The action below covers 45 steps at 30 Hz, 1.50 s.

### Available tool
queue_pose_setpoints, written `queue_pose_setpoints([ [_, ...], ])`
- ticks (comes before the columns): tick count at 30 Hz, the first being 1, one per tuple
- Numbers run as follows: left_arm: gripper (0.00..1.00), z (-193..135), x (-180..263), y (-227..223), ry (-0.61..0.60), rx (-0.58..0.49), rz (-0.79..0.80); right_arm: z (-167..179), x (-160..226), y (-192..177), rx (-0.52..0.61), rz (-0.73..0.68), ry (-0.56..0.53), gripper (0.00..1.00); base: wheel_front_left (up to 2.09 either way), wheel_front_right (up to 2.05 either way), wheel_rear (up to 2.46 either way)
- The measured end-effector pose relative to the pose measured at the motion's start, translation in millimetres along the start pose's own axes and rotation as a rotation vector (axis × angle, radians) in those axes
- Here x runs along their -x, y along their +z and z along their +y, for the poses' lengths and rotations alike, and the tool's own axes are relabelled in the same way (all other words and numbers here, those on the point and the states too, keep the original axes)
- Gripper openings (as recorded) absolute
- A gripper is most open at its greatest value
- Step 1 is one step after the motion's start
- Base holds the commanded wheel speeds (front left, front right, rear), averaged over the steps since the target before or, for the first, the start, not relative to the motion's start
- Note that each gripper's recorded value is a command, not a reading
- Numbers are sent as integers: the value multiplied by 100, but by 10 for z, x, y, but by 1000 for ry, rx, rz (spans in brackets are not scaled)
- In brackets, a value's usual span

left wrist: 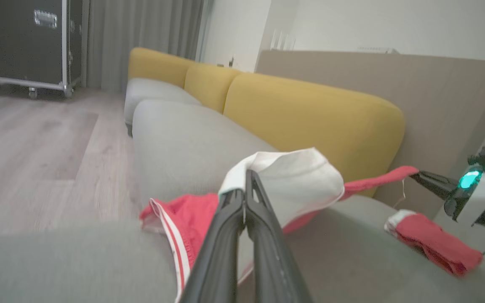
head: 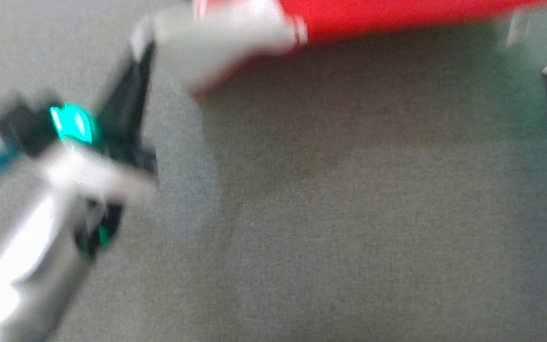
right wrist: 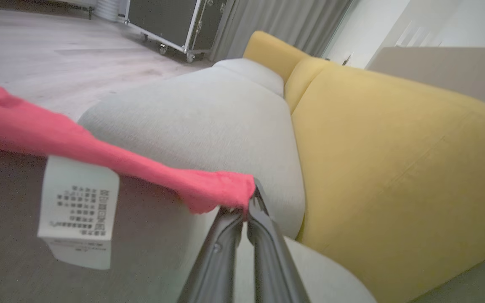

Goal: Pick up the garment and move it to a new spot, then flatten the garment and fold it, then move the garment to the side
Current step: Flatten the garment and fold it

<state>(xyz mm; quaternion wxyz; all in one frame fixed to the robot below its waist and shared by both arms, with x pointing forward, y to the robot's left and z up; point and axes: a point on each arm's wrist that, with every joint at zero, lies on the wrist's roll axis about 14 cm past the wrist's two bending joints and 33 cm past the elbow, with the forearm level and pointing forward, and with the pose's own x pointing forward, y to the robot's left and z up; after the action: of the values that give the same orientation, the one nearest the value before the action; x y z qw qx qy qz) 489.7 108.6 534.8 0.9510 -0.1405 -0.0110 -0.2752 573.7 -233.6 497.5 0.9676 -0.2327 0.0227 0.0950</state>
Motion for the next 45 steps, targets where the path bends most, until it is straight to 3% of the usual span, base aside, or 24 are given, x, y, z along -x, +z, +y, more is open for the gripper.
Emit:
queue_pose_setpoints([
  [7, 0, -381, 902, -637, 82, 132, 151, 190, 841, -533, -85, 142, 10, 0, 0, 0, 0],
  [11, 0, -540, 1275, -810, 143, 195, 191, 252, 1216, -638, -128, 180, -5, 0, 0, 0, 0],
  [23, 0, -808, 1698, -889, 202, 272, 209, 547, 2125, -790, -200, 322, -5, 0, 0, 0, 0],
  [31, 0, -703, 1358, -764, 173, 284, 144, 475, 1975, -763, -213, 334, -22, 0, 0, 0, 0],
  [45, 0, -195, 404, -595, 102, 172, 91, 551, 1168, -885, -214, 361, 26, 0, 0, 0, 0],
])
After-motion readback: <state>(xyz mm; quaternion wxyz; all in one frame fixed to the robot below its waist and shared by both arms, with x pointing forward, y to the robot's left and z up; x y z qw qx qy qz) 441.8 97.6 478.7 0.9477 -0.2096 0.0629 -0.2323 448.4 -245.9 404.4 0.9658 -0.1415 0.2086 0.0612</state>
